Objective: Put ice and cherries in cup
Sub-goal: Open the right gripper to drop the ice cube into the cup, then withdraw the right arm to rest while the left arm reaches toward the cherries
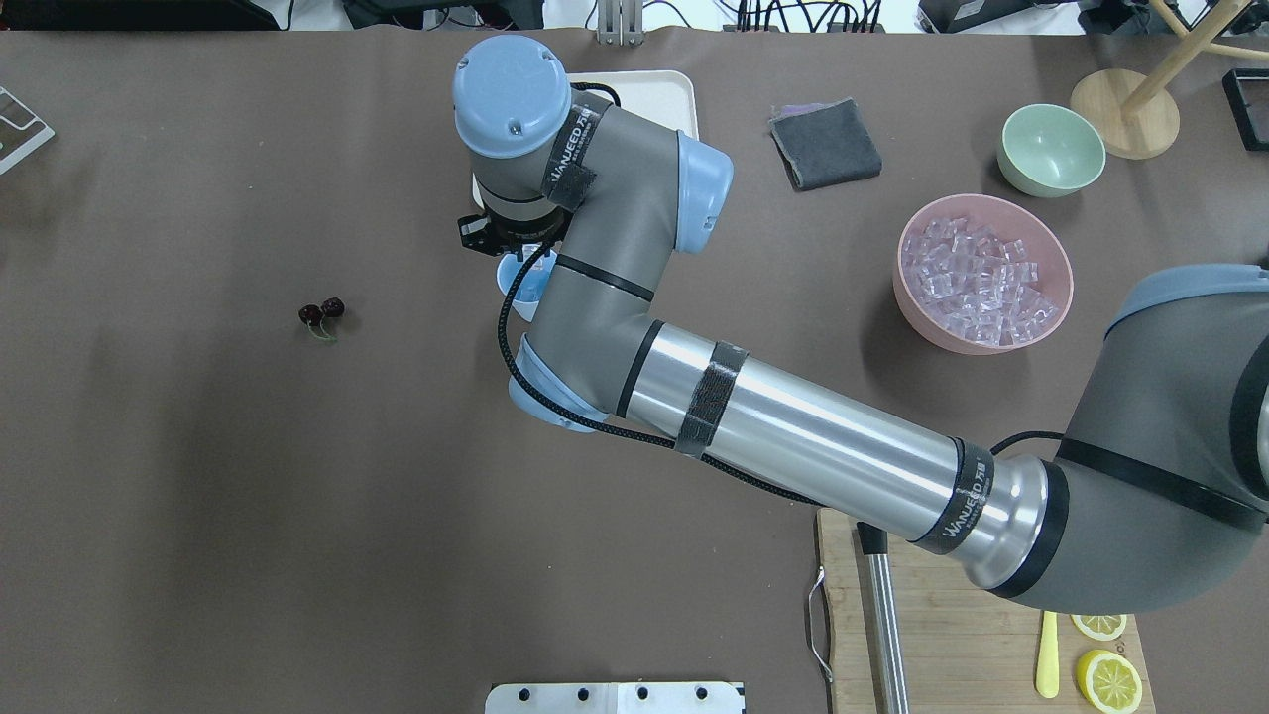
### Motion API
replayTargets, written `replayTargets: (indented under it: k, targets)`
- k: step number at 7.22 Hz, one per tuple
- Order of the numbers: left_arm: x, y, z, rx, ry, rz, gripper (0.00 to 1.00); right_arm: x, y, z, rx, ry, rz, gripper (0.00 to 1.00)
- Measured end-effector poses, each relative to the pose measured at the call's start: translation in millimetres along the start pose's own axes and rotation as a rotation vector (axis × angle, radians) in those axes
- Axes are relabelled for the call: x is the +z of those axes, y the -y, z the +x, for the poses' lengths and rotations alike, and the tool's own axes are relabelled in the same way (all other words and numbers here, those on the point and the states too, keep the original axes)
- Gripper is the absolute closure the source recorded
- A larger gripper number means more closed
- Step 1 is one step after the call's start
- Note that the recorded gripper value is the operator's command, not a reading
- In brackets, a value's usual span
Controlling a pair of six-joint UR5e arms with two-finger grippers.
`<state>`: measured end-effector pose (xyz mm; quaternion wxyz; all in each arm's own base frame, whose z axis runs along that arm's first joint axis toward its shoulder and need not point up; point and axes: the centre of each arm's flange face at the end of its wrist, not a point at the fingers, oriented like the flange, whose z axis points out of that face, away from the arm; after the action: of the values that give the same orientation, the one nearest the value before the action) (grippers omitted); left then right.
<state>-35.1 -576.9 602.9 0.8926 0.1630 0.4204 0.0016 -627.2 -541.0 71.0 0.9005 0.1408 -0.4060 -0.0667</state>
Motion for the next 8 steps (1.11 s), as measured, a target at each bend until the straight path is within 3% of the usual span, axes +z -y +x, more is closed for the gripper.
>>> replayTargets:
  k: [1, 2, 5, 6, 8]
  targets:
    - [0.0, -0.2, -0.1, 0.000, 0.000, 0.000, 0.02, 0.5, -2.2, -3.2, 0.003, 0.003, 0.004, 0.08]
    - [0.4, -0.3, -0.2, 0.000, 0.001, -0.001, 0.02, 1.8, -5.3, -6.5, 0.015, 0.000, 0.012, 0.03]
    - [0.1, 4.4, 5.7, 0.001, -0.003, 0.002, 0.02, -4.5, 0.8, 10.8, 0.010, 0.000, 0.030, 0.02]
    - [2.8, 13.0, 21.3, 0.014, -0.013, 0.003, 0.02, -13.1, 5.0, 53.9, -0.008, 0.021, 0.021, 0.02]
    - [15.6, 28.0, 80.6, 0.025, -0.050, -0.005, 0.02, -57.6, -7.2, 215.0, -0.066, 0.092, -0.011, 0.02]
